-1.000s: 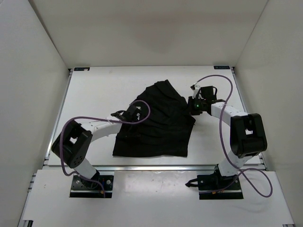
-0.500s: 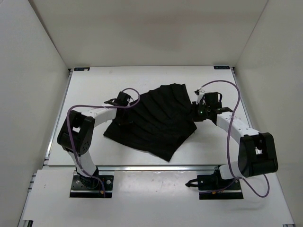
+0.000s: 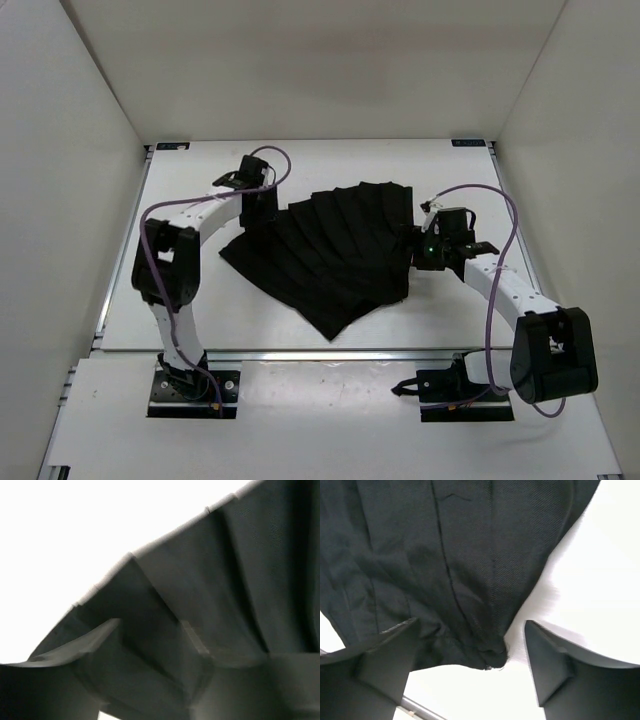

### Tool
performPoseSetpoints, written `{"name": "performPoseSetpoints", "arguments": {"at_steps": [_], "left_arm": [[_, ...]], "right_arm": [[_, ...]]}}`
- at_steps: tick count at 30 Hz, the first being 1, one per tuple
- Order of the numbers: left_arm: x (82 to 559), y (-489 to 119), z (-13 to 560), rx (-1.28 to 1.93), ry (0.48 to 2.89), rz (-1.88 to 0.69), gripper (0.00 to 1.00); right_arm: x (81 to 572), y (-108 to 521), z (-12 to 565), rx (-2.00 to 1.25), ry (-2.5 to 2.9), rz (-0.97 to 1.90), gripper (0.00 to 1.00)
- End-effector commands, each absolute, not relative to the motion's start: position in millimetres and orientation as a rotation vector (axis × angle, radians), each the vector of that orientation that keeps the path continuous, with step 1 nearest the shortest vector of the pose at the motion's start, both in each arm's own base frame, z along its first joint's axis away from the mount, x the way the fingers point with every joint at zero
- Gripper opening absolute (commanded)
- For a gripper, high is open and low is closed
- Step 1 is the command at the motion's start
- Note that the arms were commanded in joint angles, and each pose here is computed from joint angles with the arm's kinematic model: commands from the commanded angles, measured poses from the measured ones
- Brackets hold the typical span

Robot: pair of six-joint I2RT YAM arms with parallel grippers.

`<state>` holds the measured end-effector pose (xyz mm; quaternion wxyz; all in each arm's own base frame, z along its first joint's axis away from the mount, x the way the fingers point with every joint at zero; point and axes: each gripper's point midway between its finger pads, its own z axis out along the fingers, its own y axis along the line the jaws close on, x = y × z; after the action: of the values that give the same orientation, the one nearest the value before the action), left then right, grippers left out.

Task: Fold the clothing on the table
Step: Flatten the skirt out

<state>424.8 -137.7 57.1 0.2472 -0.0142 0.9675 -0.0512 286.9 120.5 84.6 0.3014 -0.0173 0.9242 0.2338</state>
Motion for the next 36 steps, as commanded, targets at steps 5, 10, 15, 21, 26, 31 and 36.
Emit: {"name": "performPoseSetpoints", "arguments": {"at_steps": [5,10,15,21,26,31,36], "left_arm": [[316,-201,93,-0.033,2.599,-0.504,0.79],[260,-227,86,-0.163,2.551,-0.793,0.64],[233,-245,67,-0.202,2.602,-0.878,0.64],[219,-244,52,-0.371,2.561,-0.948,0.73],[216,-241,49,-0.415,2.58,-0.886,0.83],[221,-225,50,-0.506,2.525,-0.87,0.76],[231,-204,30,-0.509,2.579,-0.72,0.22]], "right_arm": [[313,101,92,-0.014,2.414,0.539,0.92],[333,79,84,0.039,2.393,0.523,0.77],[354,89,89,-0.019,2.364,0.586,0.73],[377,117,92,-0.116,2.339,0.66,0.72],[384,125,70,-0.171,2.429,0.653,0.6],[386,128,64,-0.165,2.441,0.684,0.16],[384,126,62,-0.162,2.454,0.649,0.0]]}}
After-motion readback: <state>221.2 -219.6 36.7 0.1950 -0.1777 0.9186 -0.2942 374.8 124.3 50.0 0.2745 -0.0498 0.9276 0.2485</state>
